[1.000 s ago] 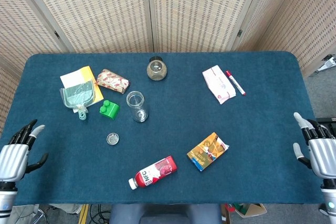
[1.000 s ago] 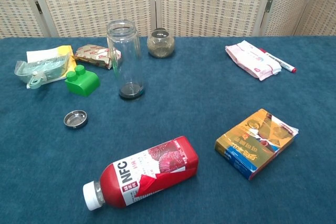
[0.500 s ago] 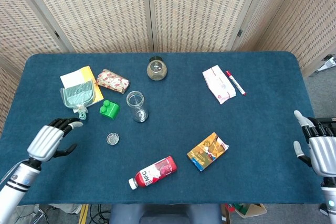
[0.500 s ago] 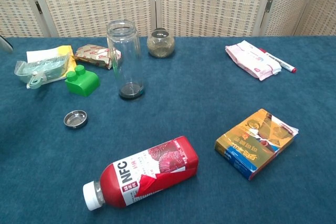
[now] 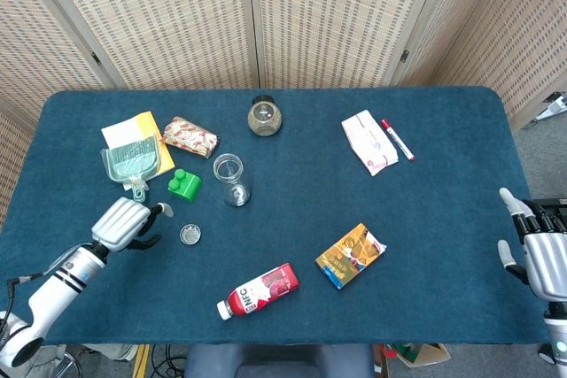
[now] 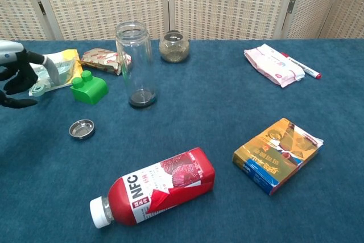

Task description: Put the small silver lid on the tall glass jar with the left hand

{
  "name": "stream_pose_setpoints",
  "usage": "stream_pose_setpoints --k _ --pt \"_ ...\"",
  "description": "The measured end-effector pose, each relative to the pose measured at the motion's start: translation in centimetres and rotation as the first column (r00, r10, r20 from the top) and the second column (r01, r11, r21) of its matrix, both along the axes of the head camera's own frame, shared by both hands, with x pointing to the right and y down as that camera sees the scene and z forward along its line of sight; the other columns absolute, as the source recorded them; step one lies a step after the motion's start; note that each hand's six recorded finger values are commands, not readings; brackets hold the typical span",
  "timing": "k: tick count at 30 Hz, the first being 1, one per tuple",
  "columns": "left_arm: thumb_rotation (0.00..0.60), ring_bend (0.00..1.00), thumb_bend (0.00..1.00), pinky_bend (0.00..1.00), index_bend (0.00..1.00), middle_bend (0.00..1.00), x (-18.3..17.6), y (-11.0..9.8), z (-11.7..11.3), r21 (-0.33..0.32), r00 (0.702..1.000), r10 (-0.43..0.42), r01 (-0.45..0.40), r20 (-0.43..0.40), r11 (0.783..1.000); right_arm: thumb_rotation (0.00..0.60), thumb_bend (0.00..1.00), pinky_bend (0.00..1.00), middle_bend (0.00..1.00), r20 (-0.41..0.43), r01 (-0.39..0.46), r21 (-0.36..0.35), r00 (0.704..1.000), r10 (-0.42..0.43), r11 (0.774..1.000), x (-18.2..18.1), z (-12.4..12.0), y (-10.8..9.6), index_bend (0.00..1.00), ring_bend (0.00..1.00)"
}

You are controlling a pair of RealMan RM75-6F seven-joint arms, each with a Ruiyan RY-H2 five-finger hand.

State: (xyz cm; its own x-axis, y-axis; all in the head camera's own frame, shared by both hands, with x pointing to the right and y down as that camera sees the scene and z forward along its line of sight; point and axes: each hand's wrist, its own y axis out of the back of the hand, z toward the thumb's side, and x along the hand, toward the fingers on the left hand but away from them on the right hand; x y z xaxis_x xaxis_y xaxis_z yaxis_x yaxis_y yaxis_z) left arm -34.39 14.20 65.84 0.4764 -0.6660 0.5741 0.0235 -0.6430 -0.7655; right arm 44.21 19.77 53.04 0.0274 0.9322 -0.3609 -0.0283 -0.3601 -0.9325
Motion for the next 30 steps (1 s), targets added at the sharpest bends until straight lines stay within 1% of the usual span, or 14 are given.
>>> stream_pose_setpoints --k 3,7,15,22,30 --pt "0.6 0.91 0.33 1.0 0.42 0.99 0.6 -0.2 0.7 -0.006 1.0 0.02 -0.02 0.004 1.0 0.6 0.43 0.29 0.2 -0.002 -0.003 -0.002 1.0 0.003 1.0 0.1 0.0 0.1 0.05 0.14" --pt "0.6 0.95 0.33 1.0 0.45 1.0 1.4 -0.1 1.7 -0.01 0.999 0.053 -0.053 0.007 0.999 0.6 0.43 0.29 0.2 -0.002 -0.005 -0.002 1.0 0.005 1.0 0.2 0.0 0.2 0.05 0.14" --pt "0.6 0.96 0.33 1.0 0.47 1.0 3.3 0.6 3.5 -0.019 0.993 0.122 -0.121 0.01 0.992 0.6 0.43 0.29 0.2 -0.006 -0.013 -0.006 1.0 0.013 1.0 0.6 0.0 0.4 0.05 0.14" --pt "0.6 0.96 0.33 1.0 0.47 1.0 4.6 0.3 4.7 -0.028 0.992 0.125 -0.125 0.006 0.992 0.6 0.43 0.29 0.2 -0.008 -0.025 -0.009 1.0 0.024 1.0 1.0 0.0 0.6 0.05 0.14" --pt "0.6 0.96 0.33 1.0 0.48 1.0 5.3 0.2 6.1 -0.048 0.991 0.13 -0.128 0.035 0.991 0.6 0.43 0.29 0.2 -0.011 -0.037 -0.007 0.999 0.037 0.999 1.6 -0.2 0.9 0.05 0.14"
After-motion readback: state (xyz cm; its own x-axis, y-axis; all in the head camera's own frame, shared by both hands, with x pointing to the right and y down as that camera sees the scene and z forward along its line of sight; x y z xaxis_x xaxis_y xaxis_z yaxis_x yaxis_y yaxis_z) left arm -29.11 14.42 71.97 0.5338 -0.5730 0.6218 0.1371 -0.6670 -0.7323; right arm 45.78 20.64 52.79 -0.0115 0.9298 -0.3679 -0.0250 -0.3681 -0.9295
